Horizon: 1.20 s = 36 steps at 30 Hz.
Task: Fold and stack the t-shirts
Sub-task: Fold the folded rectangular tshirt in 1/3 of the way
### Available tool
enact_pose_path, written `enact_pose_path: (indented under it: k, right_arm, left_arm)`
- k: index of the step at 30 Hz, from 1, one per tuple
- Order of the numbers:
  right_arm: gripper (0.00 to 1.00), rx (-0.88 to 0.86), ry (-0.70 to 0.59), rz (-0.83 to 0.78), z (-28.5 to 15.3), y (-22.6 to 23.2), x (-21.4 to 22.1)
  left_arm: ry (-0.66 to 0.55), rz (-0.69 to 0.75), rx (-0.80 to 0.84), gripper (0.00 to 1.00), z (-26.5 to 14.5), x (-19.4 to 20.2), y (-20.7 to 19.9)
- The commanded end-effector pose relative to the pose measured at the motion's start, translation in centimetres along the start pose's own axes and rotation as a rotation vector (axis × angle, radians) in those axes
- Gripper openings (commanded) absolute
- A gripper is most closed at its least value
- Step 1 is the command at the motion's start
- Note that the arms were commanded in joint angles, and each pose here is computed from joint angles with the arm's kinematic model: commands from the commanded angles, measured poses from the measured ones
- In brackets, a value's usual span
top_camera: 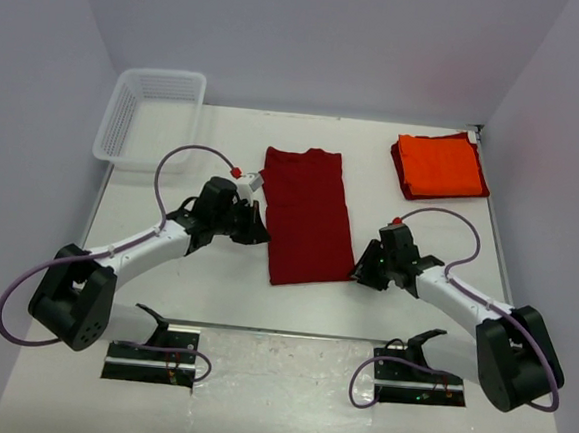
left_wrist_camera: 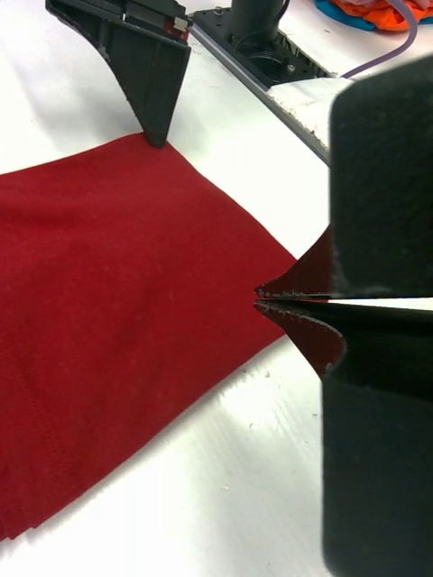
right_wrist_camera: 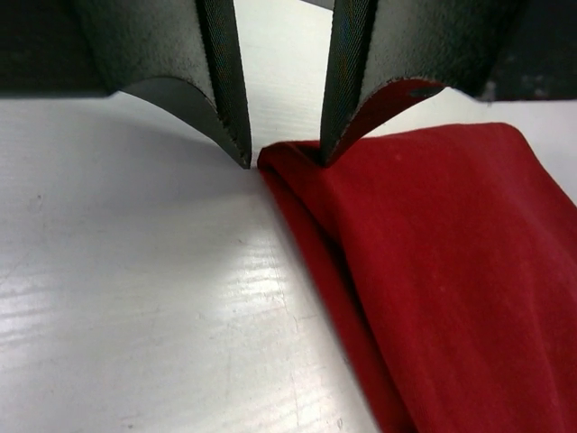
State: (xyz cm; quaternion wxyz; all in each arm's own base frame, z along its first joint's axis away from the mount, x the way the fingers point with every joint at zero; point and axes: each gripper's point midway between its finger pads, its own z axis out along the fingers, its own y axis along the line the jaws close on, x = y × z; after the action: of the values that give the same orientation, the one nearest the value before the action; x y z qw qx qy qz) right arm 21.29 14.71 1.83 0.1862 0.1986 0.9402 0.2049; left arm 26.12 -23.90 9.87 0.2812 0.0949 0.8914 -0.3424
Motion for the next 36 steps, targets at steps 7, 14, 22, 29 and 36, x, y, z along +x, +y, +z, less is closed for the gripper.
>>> enact_pose_path:
  k: [7, 14, 22, 29, 36]
  right_arm:
    - [0.22, -0.03, -0.003, 0.03, -0.4, 0.3, 0.4]
    - [0.2, -0.016, 0.022, 0.032, 0.4, 0.2, 0.6]
    - [0.0, -0.045, 0.028, -0.006, 0.2, 0.7, 1.1]
    - [0.0, -0.071, 0.036, -0.054, 0.1, 1.7, 1.9]
    - [0.0, -0.057, 0.037, -0.076, 0.2, 1.7, 2.2]
  left_arm:
    - [0.002, -0.018, -0.003, 0.0, -0.7, 0.7, -0.3]
    - [0.002, -0.017, -0.016, 0.03, -1.8, 1.5, -0.2]
    - [0.048, -0.086, -0.074, 0.33, -2.4, 4.7, 0.7]
    - [0.09, -0.134, -0.085, 0.47, -2.0, 8.3, 1.2]
    - [0.095, -0.188, -0.037, 0.68, -1.3, 9.7, 1.2]
